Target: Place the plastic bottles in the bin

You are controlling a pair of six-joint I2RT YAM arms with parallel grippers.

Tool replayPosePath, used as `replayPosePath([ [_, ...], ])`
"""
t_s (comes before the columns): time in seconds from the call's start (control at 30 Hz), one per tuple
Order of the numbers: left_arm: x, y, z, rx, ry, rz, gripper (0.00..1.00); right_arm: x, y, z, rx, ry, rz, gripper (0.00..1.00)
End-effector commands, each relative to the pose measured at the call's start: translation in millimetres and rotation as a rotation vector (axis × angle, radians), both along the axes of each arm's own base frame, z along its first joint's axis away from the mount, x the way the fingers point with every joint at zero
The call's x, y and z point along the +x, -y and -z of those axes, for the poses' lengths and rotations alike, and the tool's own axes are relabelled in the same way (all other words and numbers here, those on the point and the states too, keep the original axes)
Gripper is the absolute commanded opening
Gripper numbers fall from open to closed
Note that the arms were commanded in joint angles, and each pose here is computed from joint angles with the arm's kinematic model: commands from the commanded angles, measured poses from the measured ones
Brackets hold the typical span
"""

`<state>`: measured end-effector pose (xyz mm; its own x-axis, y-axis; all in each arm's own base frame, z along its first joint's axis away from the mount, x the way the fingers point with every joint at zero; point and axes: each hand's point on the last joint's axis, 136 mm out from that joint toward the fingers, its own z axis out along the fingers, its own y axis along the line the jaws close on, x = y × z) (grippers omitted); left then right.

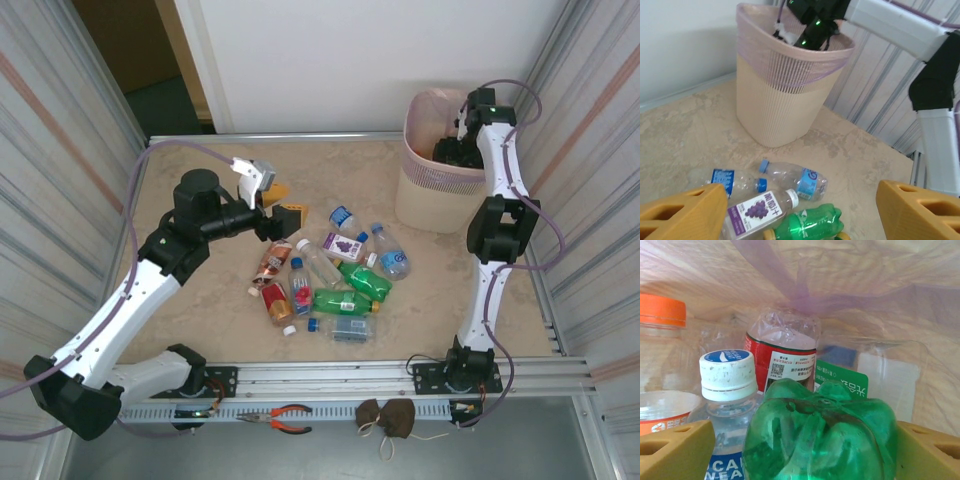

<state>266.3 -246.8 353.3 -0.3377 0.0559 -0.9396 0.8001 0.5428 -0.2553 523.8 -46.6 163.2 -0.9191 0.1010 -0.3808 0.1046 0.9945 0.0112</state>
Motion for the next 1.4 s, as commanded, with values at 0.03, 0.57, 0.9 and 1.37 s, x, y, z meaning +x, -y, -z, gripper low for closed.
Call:
replayPosePath([
  [0.03,8.7,-15.9,14.6,0.061,-0.06,-0.092,0.78,-8.8,-7.0,-69.6,0.002,0.129,0.002,0.88],
  [0.57,17.2,-48.5,125.3,0.34,-0.401,-0.242,0.73,-49.7,-32.2,-195.3,0.033,0.406,-0.026,0.87],
  [0.9,-4.9,-84.7,209.8,0.585,-0.645,-0.337,0.65,-89.8,-61.0,-227.7,0.101,0.51,-0.07,0.86],
  [1.37,24.7,-87.0,280.9,0.716,-0.751,-0.379,0.75,-114.0,-68.7,-211.7,0.127,0.496,-0.083,0.86],
])
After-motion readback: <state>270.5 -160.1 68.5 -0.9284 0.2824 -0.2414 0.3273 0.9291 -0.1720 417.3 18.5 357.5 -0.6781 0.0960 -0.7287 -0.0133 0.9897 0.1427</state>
